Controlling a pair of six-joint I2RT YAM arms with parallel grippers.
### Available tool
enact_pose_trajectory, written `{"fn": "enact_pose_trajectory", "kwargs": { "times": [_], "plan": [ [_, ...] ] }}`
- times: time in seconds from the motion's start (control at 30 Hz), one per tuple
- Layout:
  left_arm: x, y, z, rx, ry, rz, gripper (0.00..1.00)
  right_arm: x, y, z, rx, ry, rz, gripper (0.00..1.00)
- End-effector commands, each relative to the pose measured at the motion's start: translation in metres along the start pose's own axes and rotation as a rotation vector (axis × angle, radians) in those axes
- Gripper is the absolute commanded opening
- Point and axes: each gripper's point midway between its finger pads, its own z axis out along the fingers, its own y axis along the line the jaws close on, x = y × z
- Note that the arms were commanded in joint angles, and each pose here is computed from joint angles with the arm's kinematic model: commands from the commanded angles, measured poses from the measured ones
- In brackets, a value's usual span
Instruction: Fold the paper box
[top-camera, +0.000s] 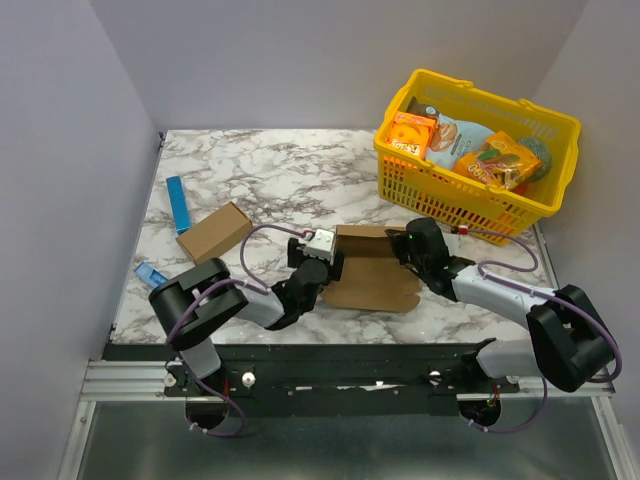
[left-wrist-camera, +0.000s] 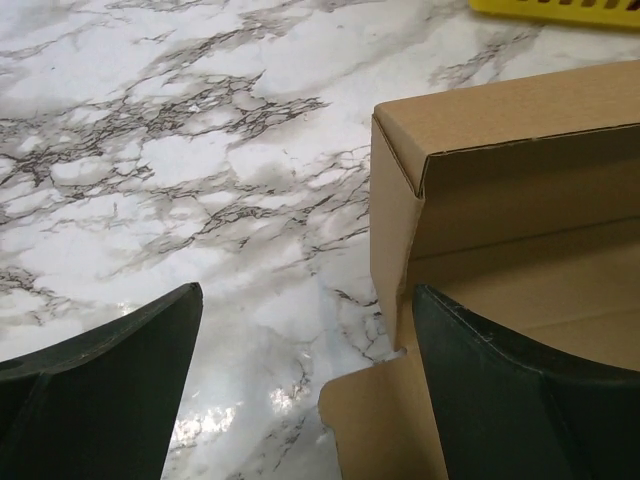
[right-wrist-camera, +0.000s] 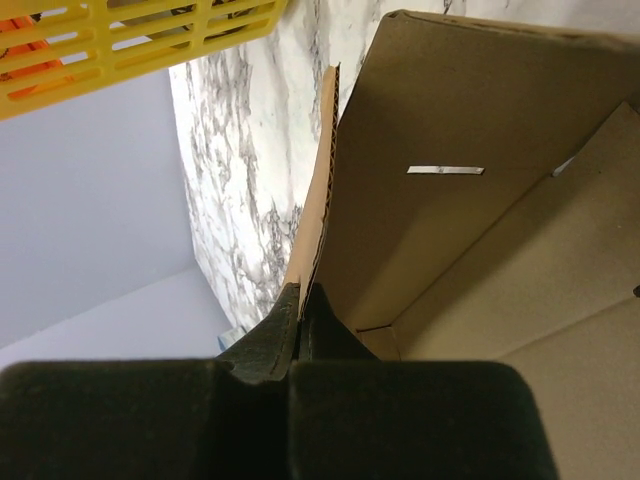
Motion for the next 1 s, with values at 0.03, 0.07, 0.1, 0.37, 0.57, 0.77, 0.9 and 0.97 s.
{"fn": "enact_pose_trajectory", "kwargs": {
  "times": [0.03, 0.07, 0.1, 0.37, 0.57, 0.77, 0.9, 0.97],
  "plan": [
    [-0.041, -0.022, -0.025, 0.248, -0.055, -0.137, 0.95, -0.021, -0.043, 0.003, 0.140, -0.095, -0.104, 0.01],
    [-0.046, -0.025, -0.028, 0.284, -0.053, -0.170, 0.95, -0.021, -0.042, 0.003, 0.138, -0.095, -0.108, 0.01],
    [-0.062, -0.026, -0.033, 0.339, -0.063, -0.235, 0.95, -0.022, -0.042, 0.003, 0.136, -0.094, -0.109, 0.01],
    [-0.098, -0.034, -0.029, 0.442, 0.058, -0.550, 0.94, -0.020, -0.038, 0.001, 0.093, -0.081, -0.121, 0.01],
    [-0.097, -0.045, -0.007, 0.457, 0.165, -0.630, 0.93, -0.022, -0.039, -0.001, 0.091, -0.087, -0.128, 0.01],
    [-0.071, -0.033, 0.015, 0.380, 0.222, -0.679, 0.87, -0.022, -0.040, -0.001, 0.090, -0.084, -0.131, 0.01],
    [-0.058, -0.036, 0.020, 0.395, 0.253, -0.715, 0.82, -0.021, -0.042, 0.000, 0.092, -0.083, -0.138, 0.01],
    [-0.051, -0.041, 0.022, 0.413, 0.271, -0.727, 0.79, -0.021, -0.042, 0.000, 0.092, -0.080, -0.138, 0.01]
  ]
}}
